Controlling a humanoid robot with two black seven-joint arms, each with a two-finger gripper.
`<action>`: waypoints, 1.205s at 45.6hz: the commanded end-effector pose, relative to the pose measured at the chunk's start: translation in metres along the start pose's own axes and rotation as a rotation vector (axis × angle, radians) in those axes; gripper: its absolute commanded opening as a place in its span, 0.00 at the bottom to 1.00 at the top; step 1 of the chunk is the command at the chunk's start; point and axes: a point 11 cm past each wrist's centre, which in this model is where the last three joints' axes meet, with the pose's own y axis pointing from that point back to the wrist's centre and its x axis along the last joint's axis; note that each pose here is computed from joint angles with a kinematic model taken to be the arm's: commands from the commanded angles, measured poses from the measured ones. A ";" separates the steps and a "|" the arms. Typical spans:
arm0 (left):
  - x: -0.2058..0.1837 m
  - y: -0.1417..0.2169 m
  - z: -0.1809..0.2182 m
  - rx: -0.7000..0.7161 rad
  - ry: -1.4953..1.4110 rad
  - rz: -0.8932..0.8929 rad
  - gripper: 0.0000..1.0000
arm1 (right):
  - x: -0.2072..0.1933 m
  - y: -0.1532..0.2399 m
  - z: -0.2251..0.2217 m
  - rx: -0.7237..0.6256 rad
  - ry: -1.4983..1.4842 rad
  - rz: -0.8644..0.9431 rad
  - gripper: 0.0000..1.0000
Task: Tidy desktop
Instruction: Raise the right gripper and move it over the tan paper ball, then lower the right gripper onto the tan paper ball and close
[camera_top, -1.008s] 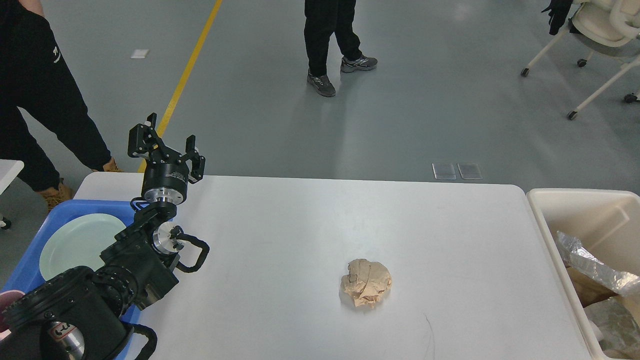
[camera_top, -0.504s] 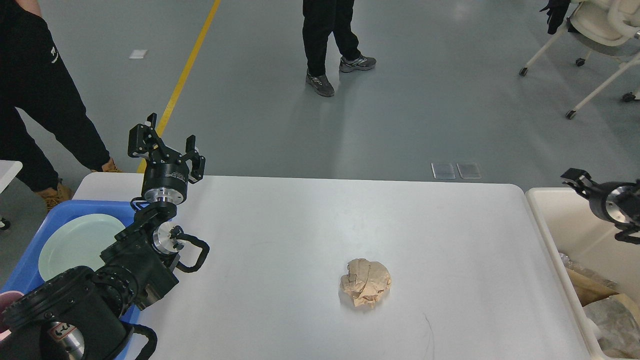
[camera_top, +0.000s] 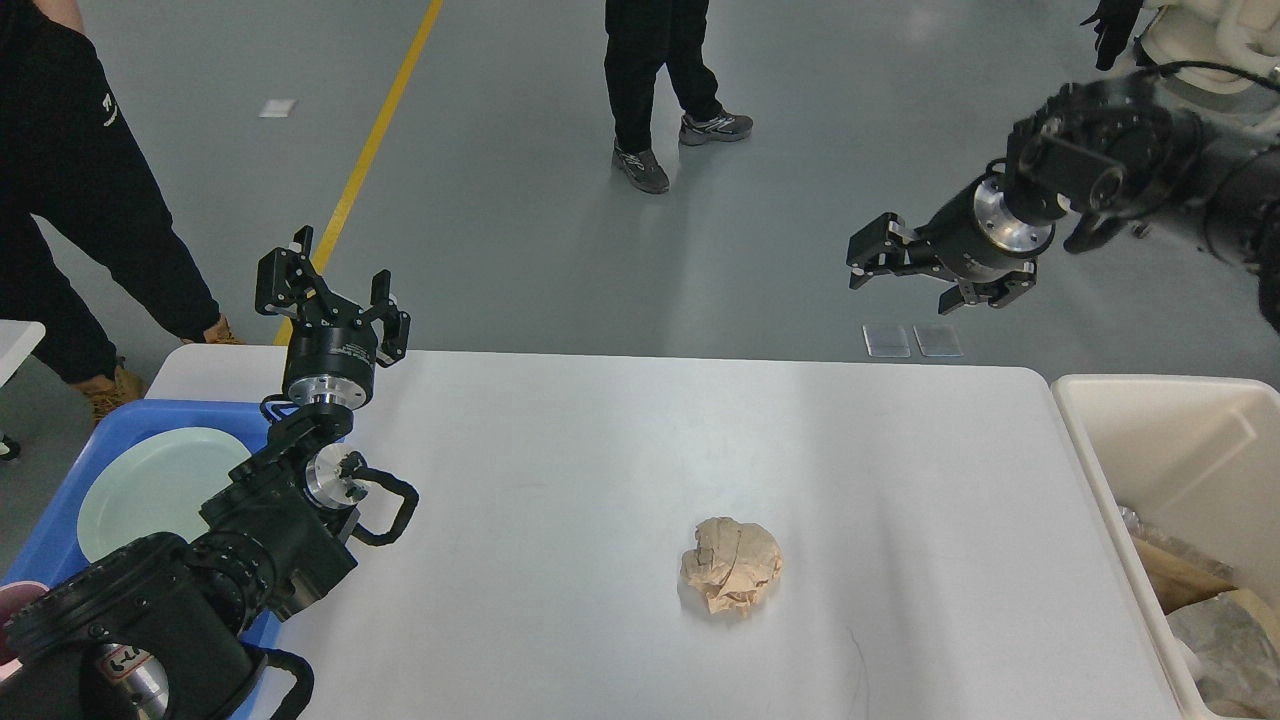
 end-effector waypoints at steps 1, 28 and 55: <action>0.000 0.000 0.000 0.000 0.000 0.000 0.96 | 0.006 0.049 -0.041 0.046 0.065 -0.013 1.00; 0.000 0.000 0.000 0.000 -0.001 0.002 0.96 | -0.076 -0.013 -0.089 0.001 0.211 -0.278 1.00; 0.000 0.000 0.000 0.000 0.001 -0.001 0.96 | -0.175 -0.160 -0.083 -0.007 0.221 -0.316 0.99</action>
